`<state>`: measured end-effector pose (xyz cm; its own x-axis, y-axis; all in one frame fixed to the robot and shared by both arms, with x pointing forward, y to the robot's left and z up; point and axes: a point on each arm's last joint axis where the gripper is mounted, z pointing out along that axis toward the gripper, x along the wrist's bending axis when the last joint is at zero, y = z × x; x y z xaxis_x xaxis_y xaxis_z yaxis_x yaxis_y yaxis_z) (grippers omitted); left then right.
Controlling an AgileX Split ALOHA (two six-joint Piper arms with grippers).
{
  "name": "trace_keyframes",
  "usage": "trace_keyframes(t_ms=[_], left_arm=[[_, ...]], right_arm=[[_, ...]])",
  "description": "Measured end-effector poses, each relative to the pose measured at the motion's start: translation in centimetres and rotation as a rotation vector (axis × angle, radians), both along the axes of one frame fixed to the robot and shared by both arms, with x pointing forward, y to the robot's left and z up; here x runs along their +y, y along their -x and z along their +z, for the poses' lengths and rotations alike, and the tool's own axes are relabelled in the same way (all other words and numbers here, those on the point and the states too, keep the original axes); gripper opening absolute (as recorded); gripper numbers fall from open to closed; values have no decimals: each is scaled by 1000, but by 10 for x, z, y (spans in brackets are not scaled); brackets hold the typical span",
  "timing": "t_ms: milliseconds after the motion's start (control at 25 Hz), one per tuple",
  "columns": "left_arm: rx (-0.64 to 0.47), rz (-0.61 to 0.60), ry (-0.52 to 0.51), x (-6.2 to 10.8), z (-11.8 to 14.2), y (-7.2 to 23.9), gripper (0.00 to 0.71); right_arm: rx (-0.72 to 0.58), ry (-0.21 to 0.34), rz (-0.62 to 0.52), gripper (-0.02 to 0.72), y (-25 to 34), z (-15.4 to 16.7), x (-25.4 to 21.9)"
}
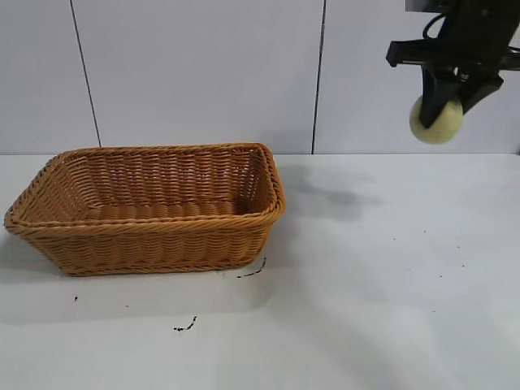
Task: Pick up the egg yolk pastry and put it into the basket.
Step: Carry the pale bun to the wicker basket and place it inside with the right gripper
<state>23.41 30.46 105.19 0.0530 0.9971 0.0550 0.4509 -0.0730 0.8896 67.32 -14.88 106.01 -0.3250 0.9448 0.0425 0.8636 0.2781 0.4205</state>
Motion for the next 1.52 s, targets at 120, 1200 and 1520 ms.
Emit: trace_keyframes(t_ms=[120,1200,1520], left_arm=[[0,0,0,0,0,0,693],[0,0,0,0,0,0,693],[0,0,0,0,0,0,693]], right_arm=[[-35,-18,88,194,6,5,46],[-57,-39,298,668,21,-109,196],[-141,-80,225,691,-3,-43,166]])
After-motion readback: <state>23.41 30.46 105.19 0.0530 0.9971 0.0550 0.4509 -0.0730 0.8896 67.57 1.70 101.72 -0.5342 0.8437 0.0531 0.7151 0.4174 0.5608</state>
